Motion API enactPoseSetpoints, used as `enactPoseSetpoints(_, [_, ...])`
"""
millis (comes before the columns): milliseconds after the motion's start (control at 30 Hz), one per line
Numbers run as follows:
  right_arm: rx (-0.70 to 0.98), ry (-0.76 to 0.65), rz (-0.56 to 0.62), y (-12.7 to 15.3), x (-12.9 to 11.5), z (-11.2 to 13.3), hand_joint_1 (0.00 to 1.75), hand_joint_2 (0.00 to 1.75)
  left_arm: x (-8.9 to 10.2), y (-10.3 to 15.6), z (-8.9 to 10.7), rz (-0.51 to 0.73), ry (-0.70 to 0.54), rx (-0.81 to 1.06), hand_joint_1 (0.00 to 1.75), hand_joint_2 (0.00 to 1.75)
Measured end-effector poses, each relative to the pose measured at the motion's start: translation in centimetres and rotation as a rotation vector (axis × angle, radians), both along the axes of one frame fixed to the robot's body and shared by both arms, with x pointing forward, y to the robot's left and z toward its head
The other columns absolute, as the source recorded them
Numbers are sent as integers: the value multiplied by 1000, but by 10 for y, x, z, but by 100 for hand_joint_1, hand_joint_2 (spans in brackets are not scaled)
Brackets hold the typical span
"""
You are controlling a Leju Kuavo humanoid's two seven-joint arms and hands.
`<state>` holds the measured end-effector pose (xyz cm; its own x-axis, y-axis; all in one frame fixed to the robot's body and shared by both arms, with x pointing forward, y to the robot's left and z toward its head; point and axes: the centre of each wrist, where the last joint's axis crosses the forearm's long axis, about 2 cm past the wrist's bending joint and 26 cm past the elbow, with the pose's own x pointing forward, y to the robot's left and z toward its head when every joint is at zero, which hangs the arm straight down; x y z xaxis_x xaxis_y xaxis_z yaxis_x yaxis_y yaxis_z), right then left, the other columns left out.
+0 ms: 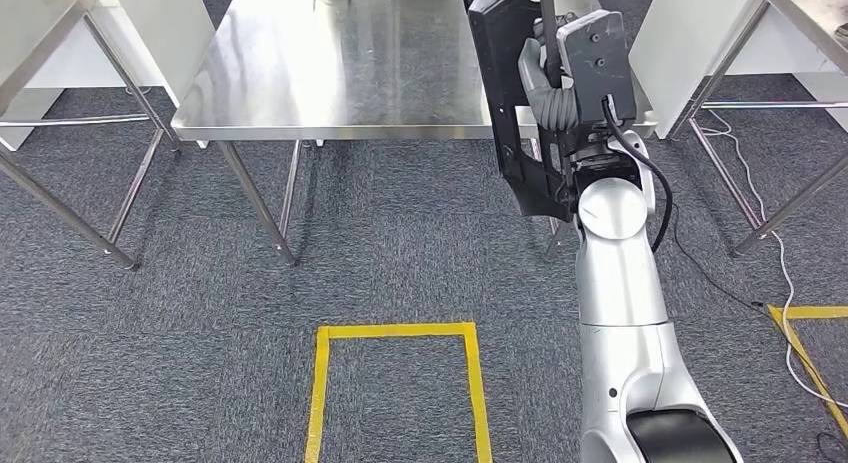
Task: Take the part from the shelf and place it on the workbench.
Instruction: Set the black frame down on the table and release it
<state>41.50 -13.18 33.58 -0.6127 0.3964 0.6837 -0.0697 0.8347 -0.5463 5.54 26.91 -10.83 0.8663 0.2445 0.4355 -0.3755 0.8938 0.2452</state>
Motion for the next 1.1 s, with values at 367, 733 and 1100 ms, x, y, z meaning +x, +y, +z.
enactPoseSetpoints(367, [8, -2, -36, -17, 4, -2, 175, 175, 0, 18, -1, -40, -49, 41, 0, 175])
enactPoseSetpoints(733, [6, 8, -75, -37, 7, -11, 175, 175, 0, 23, -1, -69, -70, 42, 0, 175])
enactPoseSetpoints(1100, [20, 10, -93, -46, 7, -15, 175, 175, 1, 30, -1, -79, -68, 54, 0, 175])
